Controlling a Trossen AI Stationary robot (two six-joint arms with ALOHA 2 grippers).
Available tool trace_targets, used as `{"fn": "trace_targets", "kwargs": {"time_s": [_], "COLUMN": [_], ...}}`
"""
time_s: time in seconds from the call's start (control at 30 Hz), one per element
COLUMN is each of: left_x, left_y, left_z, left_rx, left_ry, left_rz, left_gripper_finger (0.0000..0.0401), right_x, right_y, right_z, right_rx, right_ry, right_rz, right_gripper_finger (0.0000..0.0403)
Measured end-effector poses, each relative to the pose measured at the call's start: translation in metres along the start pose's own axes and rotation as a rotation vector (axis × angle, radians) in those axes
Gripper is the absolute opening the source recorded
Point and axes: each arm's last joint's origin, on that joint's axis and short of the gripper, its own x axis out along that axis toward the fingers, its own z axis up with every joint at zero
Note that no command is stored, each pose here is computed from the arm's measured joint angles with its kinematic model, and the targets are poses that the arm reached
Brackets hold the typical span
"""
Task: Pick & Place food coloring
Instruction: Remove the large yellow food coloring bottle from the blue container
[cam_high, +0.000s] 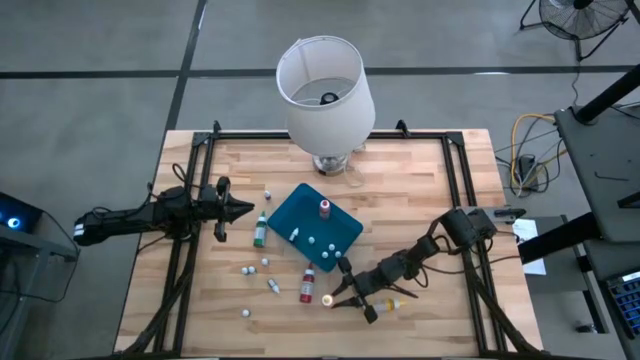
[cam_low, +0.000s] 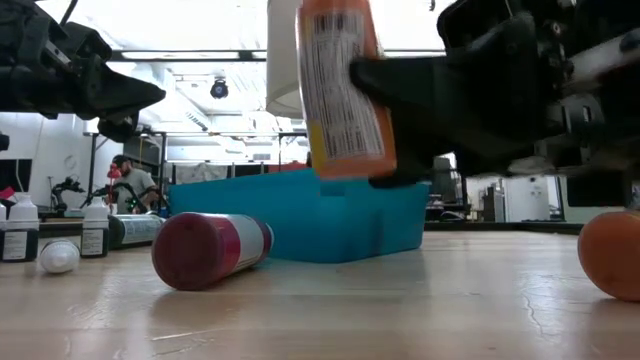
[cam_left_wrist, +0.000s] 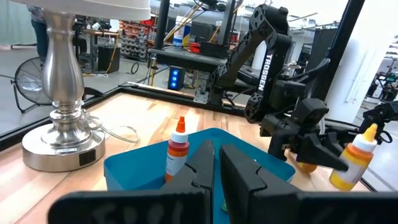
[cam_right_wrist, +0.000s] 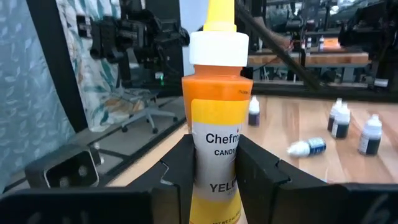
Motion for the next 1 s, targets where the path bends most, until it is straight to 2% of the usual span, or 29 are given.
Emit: {"fn": "trace_targets", "kwargs": {"time_s": [0.67,1.0], "left_x": [0.000,0.000], "left_y": [0.000,0.000], "left_z": [0.000,0.000], "left_rx": [0.000,0.000], "left_ry": [0.000,0.000], "left_rz": [0.000,0.000], "left_gripper_finger": [0.0000,0.0000], "right_x": [0.013,0.013], "right_y": [-0.004,-0.004], "right_z": [-0.030,-0.032], "right_rx": [0.031,0.065], "right_ry": [0.041,0.046], "right_rz": [-0.006,-0.008], "right_gripper_finger": [0.0089,0.0092]}}
